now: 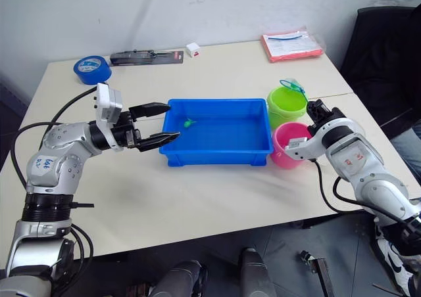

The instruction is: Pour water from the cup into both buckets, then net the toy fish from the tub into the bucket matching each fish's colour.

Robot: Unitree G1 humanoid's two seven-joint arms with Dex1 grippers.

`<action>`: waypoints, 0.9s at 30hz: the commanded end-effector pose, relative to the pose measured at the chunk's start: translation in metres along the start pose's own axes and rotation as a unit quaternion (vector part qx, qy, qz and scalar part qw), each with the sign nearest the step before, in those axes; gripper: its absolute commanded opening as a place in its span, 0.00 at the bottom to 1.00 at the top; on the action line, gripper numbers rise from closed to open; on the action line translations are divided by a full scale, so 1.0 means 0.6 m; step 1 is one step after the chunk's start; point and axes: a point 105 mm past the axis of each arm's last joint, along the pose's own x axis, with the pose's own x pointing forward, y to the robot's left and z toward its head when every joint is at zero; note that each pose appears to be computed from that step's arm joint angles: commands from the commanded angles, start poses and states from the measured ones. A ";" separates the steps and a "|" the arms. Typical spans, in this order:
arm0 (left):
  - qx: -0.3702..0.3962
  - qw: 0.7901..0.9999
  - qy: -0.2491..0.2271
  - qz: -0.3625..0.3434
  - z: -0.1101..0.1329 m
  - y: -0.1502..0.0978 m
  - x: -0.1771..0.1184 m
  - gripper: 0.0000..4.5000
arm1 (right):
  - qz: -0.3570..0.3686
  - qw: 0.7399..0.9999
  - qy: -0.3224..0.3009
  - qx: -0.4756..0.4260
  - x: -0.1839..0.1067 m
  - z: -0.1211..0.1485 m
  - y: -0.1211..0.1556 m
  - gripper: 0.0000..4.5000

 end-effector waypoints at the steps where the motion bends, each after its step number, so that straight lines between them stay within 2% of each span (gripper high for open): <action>1: 0.020 1.000 -0.007 -0.001 0.012 -0.002 -0.002 1.00 | -0.024 0.999 0.023 -0.011 -0.002 -0.022 -0.019 0.17; 12: 0.023 1.000 -0.006 -0.001 0.012 0.000 -0.003 1.00 | -0.019 0.999 0.026 -0.009 -0.002 -0.023 -0.017 0.17; 27: 0.024 1.000 -0.010 -0.005 0.011 -0.001 0.002 1.00 | -0.060 0.995 0.040 -0.062 -0.020 -0.013 -0.026 0.17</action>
